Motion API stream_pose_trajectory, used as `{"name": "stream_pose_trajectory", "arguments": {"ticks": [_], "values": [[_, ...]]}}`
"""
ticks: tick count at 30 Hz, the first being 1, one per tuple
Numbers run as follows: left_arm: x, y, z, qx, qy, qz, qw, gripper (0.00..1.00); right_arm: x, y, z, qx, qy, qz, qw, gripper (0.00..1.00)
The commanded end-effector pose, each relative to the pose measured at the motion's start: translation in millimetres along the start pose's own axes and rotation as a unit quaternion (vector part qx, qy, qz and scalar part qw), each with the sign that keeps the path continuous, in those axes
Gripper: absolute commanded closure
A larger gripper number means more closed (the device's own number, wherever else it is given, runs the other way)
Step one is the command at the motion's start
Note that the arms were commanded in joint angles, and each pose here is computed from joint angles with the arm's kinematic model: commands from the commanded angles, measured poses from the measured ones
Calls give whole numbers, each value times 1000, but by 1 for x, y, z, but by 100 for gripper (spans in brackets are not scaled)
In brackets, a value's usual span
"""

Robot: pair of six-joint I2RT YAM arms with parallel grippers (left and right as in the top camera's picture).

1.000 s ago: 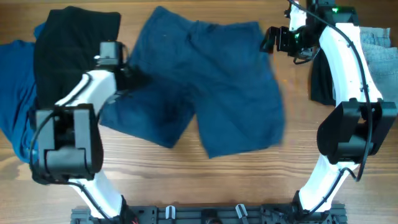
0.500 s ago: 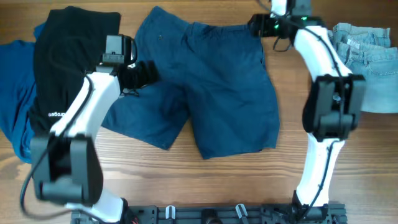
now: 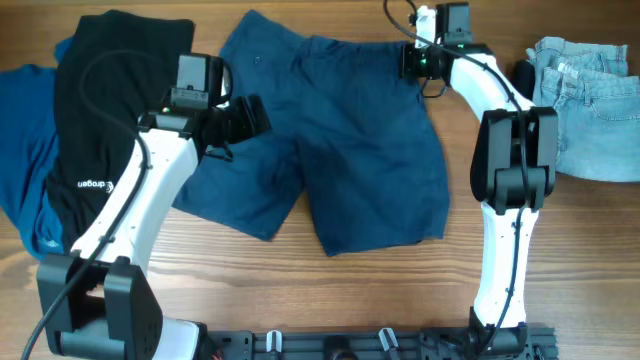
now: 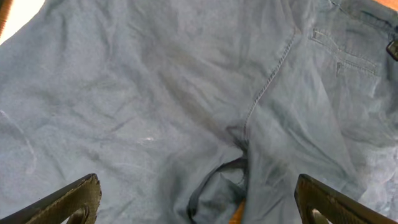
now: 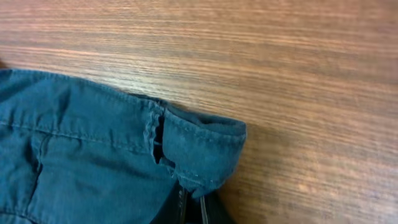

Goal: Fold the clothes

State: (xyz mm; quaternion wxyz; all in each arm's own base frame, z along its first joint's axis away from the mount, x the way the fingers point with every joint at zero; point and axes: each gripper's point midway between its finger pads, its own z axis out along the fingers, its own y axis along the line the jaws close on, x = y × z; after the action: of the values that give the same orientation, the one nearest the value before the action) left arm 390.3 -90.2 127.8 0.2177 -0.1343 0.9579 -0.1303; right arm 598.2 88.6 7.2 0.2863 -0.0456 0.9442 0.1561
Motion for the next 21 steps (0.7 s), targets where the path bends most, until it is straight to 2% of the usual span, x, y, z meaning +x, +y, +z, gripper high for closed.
{"name": "stream_pose_trajectory", "arguments": {"ticks": [1,5,8,11,13,14,15,16,19,21], "values": [[2,-14,-2,12,-2,22,1000,1,-27,-39,-45,76,-22,96,992,96],[9,-24,4,16,7,31,999,1,-18,-98,-121,211,-12,202,956,95],[12,-30,7,20,8,39,999,1,16,-139,-176,305,24,275,911,96],[14,-33,7,22,9,43,999,1,49,-156,-197,346,62,337,873,96],[14,-33,7,21,9,44,999,1,60,-153,-199,337,84,348,871,96],[14,-32,7,18,7,44,999,1,62,-150,-198,329,93,345,874,83],[12,-30,7,12,4,43,999,1,60,-143,-195,305,104,322,890,57],[8,-25,7,-2,-6,43,999,1,55,-127,-188,255,120,282,917,1],[-12,-15,10,-26,-45,46,998,0,38,-96,-182,157,113,235,953,0],[-29,-9,19,-36,-71,70,994,0,25,-80,-186,121,99,208,966,0]]}}
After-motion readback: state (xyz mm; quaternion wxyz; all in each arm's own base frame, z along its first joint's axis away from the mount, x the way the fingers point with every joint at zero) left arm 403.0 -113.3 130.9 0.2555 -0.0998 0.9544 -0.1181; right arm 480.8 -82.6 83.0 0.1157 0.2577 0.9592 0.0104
